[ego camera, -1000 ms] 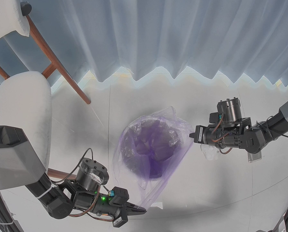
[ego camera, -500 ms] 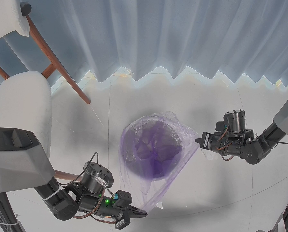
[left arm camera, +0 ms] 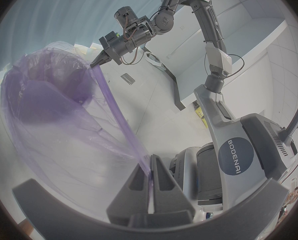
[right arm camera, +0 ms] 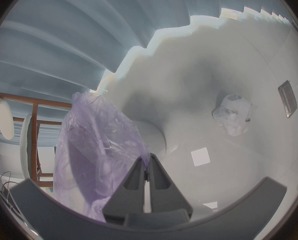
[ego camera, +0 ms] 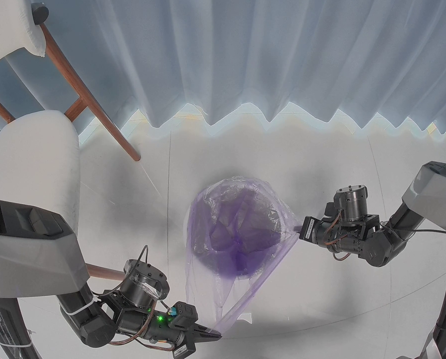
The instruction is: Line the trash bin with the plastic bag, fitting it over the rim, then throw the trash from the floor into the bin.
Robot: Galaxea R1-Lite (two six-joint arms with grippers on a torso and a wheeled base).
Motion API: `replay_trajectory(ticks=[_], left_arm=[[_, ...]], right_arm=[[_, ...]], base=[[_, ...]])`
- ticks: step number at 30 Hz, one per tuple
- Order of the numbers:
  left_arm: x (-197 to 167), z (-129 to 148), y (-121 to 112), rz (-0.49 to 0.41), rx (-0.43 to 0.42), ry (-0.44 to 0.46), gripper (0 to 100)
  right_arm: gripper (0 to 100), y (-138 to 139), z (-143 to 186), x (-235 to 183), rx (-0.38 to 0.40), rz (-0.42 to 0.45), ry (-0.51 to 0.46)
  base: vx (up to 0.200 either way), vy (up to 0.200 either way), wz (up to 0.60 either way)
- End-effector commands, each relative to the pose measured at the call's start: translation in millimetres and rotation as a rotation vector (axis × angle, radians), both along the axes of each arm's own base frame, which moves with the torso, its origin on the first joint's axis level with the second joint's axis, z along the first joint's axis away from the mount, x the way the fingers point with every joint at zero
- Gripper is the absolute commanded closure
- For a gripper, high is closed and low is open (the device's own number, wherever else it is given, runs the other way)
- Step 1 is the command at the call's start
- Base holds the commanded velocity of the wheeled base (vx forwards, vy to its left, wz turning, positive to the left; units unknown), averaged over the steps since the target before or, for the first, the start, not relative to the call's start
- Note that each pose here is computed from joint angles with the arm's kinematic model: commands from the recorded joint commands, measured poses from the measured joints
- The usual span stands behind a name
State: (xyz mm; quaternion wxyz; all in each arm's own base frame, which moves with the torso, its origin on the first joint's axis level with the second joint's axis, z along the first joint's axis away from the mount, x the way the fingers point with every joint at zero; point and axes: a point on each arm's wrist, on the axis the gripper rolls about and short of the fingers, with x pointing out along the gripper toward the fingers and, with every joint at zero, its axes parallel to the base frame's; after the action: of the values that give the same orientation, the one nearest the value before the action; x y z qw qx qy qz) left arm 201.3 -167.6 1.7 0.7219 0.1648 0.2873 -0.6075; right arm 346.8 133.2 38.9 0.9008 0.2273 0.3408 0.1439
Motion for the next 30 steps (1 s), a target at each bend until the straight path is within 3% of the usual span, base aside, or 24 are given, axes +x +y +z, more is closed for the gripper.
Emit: replay_trajectory(ticks=[1, 6, 17, 18, 23, 30], left_arm=[[-2, -11, 1, 0.0, 0.015, 0.02, 100], [-7, -13, 5, 0.002, 0.015, 0.026, 100], [-14, -12, 13, 0.012, 0.009, 0.02, 100], [-16, -13, 15, 0.012, 0.012, 0.023, 100], [-23, -17, 22, 0.02, 0.022, 0.035, 100], [-17, -15, 23, 0.089, -0.004, 0.038, 100]], right_arm=[[100, 5, -16, 4, 0.013, -0.001, 0.007], [100, 1, -13, 7, 0.035, -0.015, -0.042], [100, 1, -7, 6, 0.165, -0.086, 0.002], [0, 0, -7, 5, 0.179, -0.095, 0.003], [0, -14, 16, -9, 0.288, -0.15, -0.055], [0, -30, 45, -24, 0.328, -0.17, -0.123]], base=[[0.0, 0.0, 0.0], [0.0, 0.0, 0.0], [0.0, 0.0, 0.0], [0.0, 0.0, 0.0], [0.0, 0.0, 0.0], [0.0, 0.0, 0.0]])
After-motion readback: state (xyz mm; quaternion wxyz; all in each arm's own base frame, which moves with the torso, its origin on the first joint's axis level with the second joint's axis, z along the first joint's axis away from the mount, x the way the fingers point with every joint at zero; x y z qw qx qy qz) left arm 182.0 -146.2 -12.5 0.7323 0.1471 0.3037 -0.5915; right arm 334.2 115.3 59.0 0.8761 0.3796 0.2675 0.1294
